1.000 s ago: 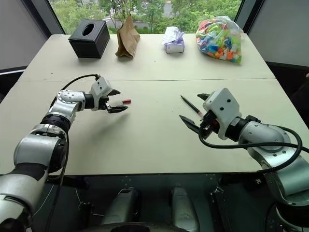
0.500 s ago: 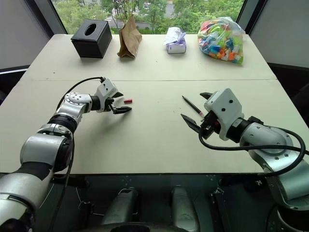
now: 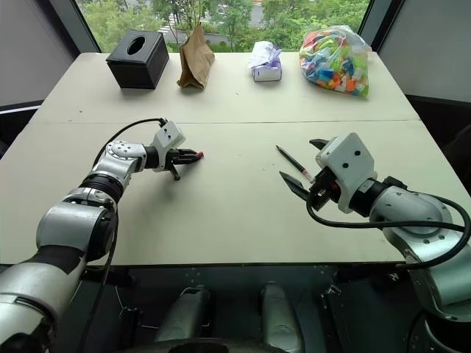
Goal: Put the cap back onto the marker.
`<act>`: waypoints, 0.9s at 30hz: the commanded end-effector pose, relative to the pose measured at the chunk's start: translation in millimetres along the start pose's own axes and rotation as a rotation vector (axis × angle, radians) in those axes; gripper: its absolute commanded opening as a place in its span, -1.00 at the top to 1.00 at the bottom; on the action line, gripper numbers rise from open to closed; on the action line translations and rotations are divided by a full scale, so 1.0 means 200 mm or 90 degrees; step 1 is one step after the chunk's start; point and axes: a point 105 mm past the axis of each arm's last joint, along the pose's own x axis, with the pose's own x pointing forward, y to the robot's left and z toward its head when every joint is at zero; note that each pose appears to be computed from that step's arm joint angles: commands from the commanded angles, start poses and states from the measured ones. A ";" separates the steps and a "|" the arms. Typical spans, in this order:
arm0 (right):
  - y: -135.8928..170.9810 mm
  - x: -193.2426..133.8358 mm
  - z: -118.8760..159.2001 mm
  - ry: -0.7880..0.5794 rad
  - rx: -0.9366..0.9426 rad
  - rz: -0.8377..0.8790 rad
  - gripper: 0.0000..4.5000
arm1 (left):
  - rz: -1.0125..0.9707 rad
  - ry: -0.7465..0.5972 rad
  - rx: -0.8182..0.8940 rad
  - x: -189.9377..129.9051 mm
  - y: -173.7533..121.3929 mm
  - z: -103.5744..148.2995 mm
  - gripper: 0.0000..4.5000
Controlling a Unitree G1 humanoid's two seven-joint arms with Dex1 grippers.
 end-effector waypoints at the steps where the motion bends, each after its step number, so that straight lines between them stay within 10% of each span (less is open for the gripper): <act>1: -0.01 -0.02 0.06 -0.021 -0.030 -0.010 -1.00 | 0.000 0.005 -0.001 -0.03 0.02 -0.01 0.99; 14: -0.28 0.21 -0.17 0.007 0.087 -0.092 -1.00 | -0.075 -0.182 0.072 -0.21 0.05 0.32 0.99; 27: -0.31 0.46 -0.44 0.124 0.171 -0.020 -1.00 | 0.009 -0.203 0.077 -0.43 -0.03 0.24 0.99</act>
